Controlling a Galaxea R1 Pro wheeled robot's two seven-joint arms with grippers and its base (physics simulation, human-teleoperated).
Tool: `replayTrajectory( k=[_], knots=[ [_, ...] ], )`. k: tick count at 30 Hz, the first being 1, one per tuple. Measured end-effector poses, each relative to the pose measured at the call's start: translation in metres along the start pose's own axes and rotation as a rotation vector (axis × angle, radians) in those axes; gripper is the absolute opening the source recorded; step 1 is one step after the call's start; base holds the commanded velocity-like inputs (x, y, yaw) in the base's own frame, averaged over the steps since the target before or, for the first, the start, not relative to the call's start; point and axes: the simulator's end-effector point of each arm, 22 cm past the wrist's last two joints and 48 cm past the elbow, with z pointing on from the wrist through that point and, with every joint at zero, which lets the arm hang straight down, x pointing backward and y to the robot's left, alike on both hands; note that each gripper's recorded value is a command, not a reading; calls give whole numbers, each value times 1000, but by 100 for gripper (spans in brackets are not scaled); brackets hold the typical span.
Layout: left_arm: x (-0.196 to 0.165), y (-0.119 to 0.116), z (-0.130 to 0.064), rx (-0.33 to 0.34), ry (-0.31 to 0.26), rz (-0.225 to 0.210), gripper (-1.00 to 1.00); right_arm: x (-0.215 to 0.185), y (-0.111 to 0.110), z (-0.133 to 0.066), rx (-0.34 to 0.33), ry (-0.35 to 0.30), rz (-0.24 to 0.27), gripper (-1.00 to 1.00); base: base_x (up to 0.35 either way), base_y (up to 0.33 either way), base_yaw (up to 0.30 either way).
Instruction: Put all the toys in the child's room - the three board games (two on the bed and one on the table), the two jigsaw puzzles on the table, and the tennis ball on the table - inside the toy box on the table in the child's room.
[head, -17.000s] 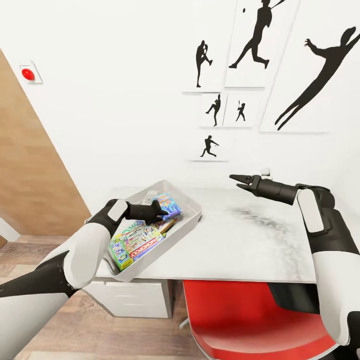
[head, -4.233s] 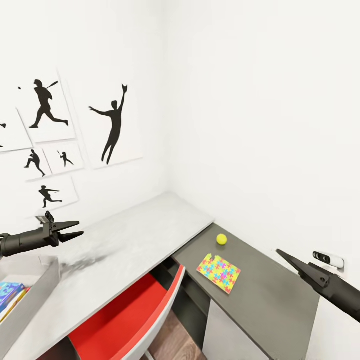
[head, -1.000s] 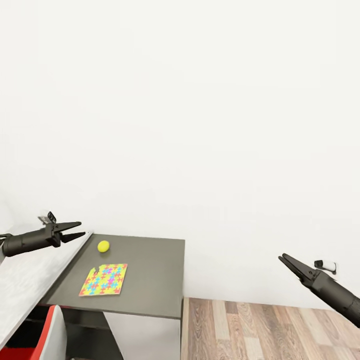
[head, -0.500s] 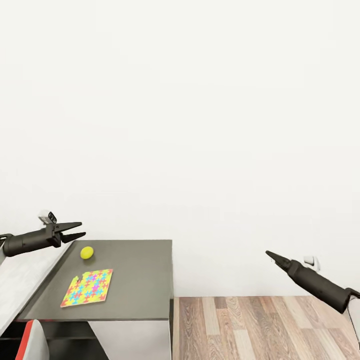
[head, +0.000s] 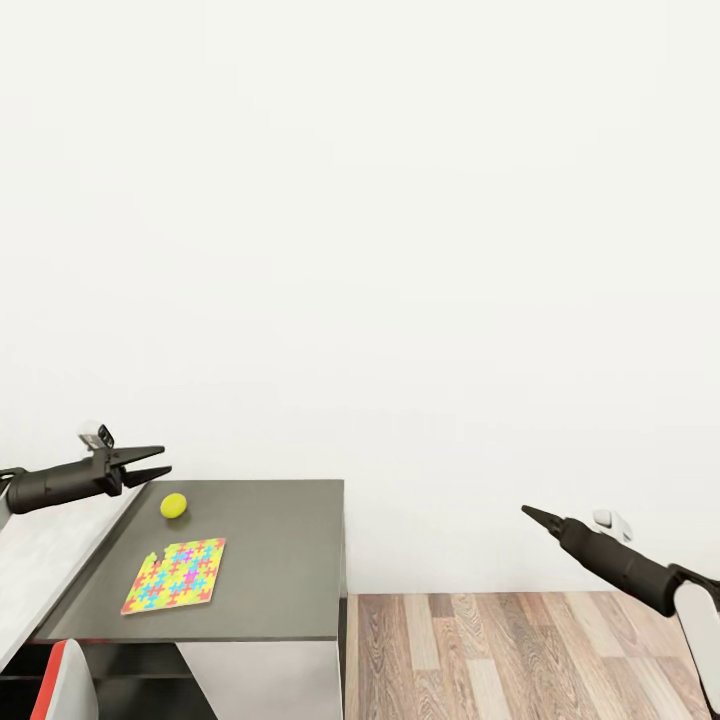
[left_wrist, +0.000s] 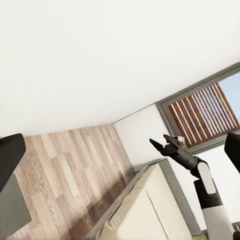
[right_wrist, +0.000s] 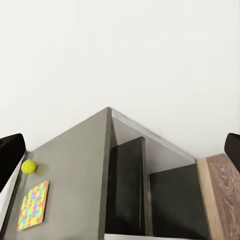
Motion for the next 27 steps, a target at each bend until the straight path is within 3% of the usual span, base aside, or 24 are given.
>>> replayTrajectory(
  k=[7,11,18,27],
  knots=[
    [5,7,0,-31,22,-4,100,9,6,7,0,30,-18,100,0,0,0],
    [7,19,-1,-84,30,-8,100,13,8,11,1,45,-28,100,0,0,0],
    [7,29,-2,-131,31,-10,100,14,3,11,26,47,-30,100,0,0,0],
    [8,53,-4,-242,35,-10,100,14,-6,11,69,48,-31,100,0,0,0]
  ],
)
